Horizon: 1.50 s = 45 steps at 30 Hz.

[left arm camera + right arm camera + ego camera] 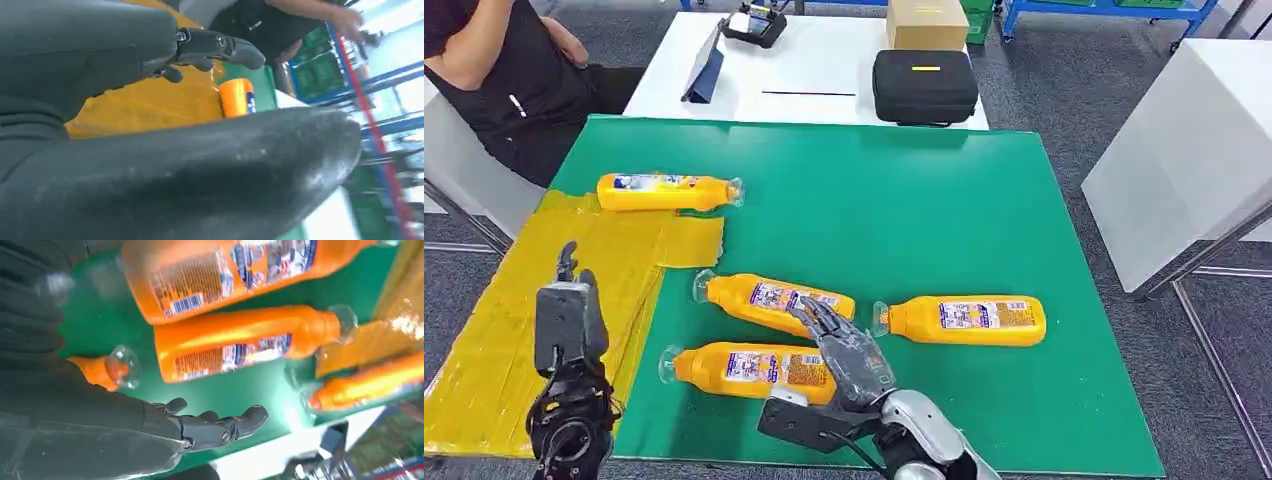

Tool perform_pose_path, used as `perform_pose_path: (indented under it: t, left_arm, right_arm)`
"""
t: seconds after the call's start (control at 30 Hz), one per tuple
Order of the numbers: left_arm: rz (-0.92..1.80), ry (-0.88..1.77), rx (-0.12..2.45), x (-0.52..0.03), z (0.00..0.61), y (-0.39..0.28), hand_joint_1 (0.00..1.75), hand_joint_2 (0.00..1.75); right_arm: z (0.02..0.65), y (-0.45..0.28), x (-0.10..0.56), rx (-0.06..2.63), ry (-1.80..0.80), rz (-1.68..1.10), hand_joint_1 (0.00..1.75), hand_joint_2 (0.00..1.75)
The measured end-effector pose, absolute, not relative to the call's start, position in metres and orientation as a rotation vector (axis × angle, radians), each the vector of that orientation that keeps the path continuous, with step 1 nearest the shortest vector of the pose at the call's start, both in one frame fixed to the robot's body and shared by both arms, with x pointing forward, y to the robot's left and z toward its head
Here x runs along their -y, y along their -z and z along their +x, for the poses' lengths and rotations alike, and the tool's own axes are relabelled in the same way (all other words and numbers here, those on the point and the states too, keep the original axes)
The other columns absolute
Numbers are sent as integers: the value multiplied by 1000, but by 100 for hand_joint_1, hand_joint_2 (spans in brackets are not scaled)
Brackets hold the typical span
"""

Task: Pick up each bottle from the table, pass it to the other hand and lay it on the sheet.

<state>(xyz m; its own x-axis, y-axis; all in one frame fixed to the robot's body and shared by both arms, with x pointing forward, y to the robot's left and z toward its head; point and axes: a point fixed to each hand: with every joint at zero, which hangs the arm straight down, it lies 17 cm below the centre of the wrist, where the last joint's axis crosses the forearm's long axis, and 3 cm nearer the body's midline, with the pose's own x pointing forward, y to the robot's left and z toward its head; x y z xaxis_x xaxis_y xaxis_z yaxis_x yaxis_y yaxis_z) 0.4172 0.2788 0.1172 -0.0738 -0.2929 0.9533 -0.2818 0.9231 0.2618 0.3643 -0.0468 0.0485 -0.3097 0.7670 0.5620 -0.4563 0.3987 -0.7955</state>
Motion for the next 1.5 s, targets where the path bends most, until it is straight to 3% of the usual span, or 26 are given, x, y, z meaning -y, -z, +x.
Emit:
perform_pose_path:
  t: [0.4,1.0,1.03,1.5]
  left_arm:
    - [251,-44,1743,-218,388,-147,0,0]
    - [198,-54,1774,-204,390,-160,0,0]
    - [189,-52,1781,-202,391,-162,0,0]
    - [141,-96,1833,-199,406,-180,0,0]
  right_arm:
    - [368,8,29,1240,-1358,-259,0,175]
    - [369,43,27,1114,-1461,-315,0,175]
    - [368,48,27,1095,-1482,-324,169,175]
    - [355,89,23,909,-1724,-267,175,175]
